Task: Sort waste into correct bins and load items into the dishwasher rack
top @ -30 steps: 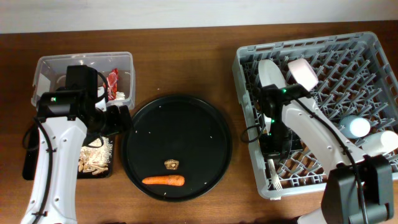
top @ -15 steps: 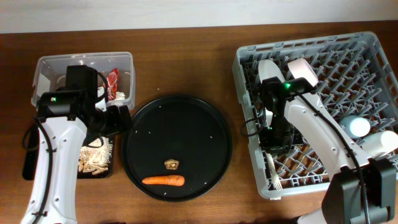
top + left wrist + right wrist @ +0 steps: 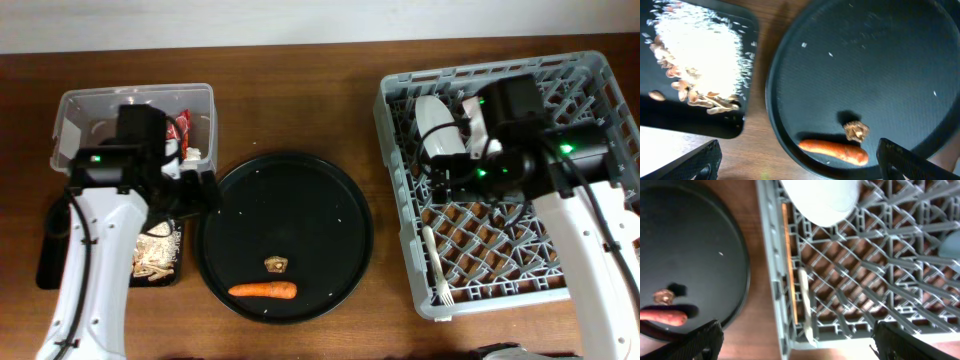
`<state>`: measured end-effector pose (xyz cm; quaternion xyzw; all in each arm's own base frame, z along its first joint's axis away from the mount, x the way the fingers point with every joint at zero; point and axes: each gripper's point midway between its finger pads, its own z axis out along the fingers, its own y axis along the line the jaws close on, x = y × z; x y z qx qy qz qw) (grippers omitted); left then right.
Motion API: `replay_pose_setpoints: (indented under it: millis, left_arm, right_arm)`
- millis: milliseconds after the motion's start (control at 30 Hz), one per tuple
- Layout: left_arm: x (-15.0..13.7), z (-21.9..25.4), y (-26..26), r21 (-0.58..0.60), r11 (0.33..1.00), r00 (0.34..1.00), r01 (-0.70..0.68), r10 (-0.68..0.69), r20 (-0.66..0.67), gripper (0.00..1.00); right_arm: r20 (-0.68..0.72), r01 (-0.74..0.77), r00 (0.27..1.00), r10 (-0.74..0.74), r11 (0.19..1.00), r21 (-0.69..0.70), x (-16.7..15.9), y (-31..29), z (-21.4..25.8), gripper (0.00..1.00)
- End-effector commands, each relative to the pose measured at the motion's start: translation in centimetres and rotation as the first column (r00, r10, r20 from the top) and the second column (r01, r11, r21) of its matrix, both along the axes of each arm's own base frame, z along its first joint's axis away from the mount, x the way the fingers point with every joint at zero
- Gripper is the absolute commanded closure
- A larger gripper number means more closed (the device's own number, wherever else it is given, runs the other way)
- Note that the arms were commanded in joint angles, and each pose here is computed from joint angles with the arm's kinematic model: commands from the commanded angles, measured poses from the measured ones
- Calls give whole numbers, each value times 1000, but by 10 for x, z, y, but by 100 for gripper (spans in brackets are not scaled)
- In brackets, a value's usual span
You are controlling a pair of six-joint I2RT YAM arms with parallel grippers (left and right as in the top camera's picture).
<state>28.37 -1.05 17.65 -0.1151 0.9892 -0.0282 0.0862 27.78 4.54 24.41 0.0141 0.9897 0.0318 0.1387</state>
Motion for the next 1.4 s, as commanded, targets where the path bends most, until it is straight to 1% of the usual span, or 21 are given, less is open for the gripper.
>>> replay_pose_setpoints:
  millis: [0,67,100,167,233,333,400,533,633,733,900,933,967,1033,1167,1367]
  left_arm:
    - [-11,-13,-27,-37,997,997,63,-65,-51,1]
    - [-24,-25,-44,-82,995,993,54,-62,-104,1]
    - [-35,-35,-54,-117,993,988,5,-23,-154,1]
    - [-59,-54,-72,-168,971,952,-168,115,-284,1]
    - [-77,-71,-87,-197,934,900,-299,208,-383,1]
    - [-88,-97,-98,-205,886,846,-416,294,-445,1]
    - [-92,-118,-102,-198,858,819,-474,347,-457,1]
    - [-87,-143,-104,-236,858,849,-457,341,-403,1]
    - [-88,-153,-94,-194,870,854,-453,362,-374,2]
    - [-100,-159,-93,-178,872,843,-456,360,-400,2]
    - [-109,-160,-105,-185,892,856,-412,309,-414,3]
    - [-110,-160,-107,-184,898,860,-401,299,-413,4]
    - [-111,-160,-109,-185,903,866,-388,288,-409,7]
    - [-109,-161,-112,-184,910,876,-371,277,-394,10]
    - [-107,-163,-111,-167,923,892,-346,268,-365,11]
    - [-110,-166,-110,-150,912,876,-382,306,-374,11]
  right_arm:
    - [-30,5,1000,-6,1000,-29,-3,-16,-3,1]
    - [-35,30,999,-32,999,-43,-4,-25,-3,1]
    - [-34,43,998,-44,998,-42,-3,-28,-3,1]
    - [-31,63,997,-64,997,-40,-2,-33,-3,1]
    - [-30,68,997,-70,997,-40,-2,-35,-3,1]
    - [-32,68,997,-70,997,-40,-2,-35,-3,1]
    - [-32,68,997,-70,997,-40,-2,-35,-3,1]
    - [-32,68,997,-70,997,-40,-2,-35,-3,1]
    - [-32,68,997,-70,997,-40,-2,-35,-3,1]
    - [-32,68,997,-70,997,-41,-2,-35,-3,1]
    - [-33,68,997,-70,997,-41,-2,-35,-4,1]
    - [-33,68,997,-70,997,-41,-2,-35,-4,1]
    - [-34,68,997,-70,997,-41,-2,-35,-4,1]
    - [-34,68,997,-70,997,-41,-2,-35,-4,1]
    - [-35,68,997,-70,997,-41,-2,-35,-4,1]
    - [-38,69,997,-70,997,-42,-3,-35,-4,1]
